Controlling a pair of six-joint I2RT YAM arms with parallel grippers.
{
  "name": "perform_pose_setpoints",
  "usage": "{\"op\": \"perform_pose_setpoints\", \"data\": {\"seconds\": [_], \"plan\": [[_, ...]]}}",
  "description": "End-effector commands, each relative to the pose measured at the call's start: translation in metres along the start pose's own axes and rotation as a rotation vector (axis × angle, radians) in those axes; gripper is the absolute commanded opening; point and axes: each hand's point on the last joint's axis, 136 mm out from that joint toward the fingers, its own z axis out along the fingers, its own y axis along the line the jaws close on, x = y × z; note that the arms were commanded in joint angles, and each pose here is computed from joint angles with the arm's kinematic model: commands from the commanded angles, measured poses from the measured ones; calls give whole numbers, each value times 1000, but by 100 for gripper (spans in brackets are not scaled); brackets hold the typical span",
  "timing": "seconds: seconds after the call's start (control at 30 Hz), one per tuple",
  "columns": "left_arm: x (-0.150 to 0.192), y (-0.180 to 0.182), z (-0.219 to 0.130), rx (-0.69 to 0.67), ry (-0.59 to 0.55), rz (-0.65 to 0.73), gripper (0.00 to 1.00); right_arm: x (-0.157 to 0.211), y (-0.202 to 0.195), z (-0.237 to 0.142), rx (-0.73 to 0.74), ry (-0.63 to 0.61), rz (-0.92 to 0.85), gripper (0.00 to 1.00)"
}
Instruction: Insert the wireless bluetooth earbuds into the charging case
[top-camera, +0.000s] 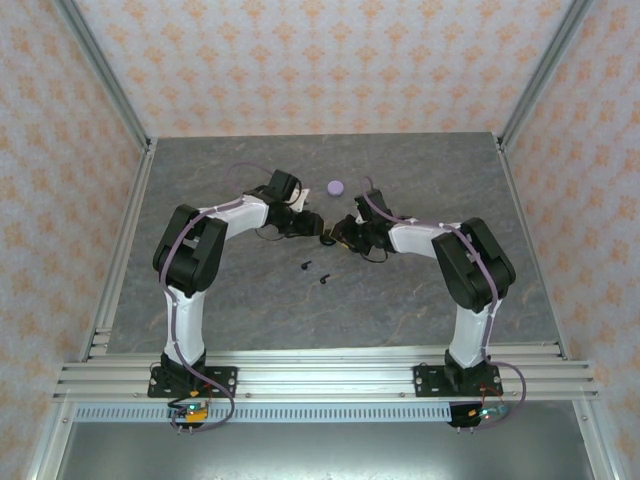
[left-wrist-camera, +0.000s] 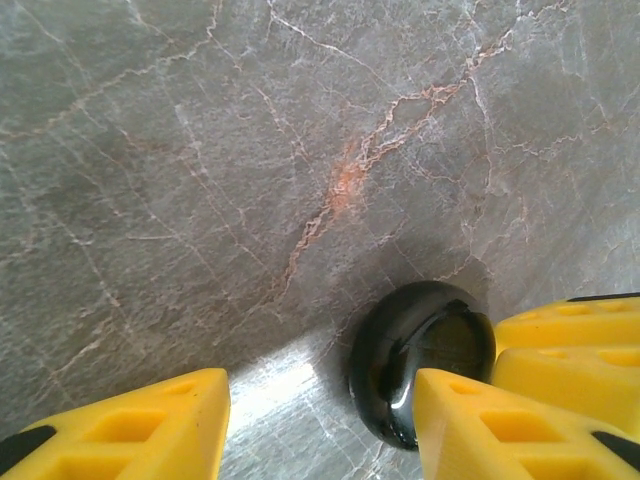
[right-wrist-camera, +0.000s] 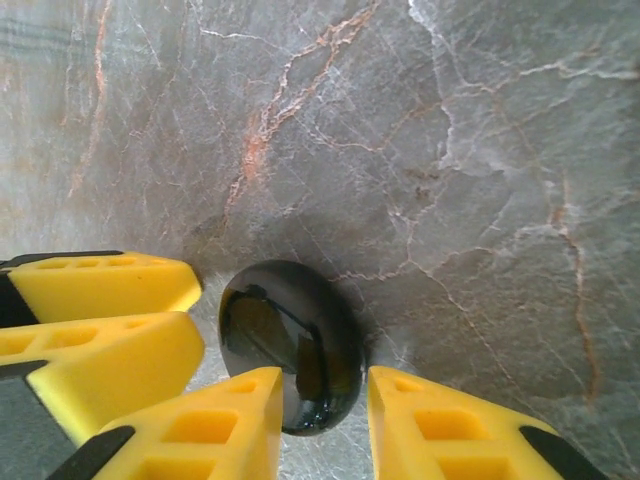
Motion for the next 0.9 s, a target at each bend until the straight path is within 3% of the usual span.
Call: {"op": "perform_pose_setpoints", "data": {"seconds": [0.0, 0.53, 0.87], "plan": [[-9, -9, 4, 54, -15, -8, 51, -8, 4, 2, -27, -15, 6, 29], [4, -17, 11, 142, 34, -31, 51, -5, -12, 10, 10, 1, 19, 18], [4, -21, 20, 192, 49, -55, 41, -3, -19, 10, 44, 9, 5, 16]]}}
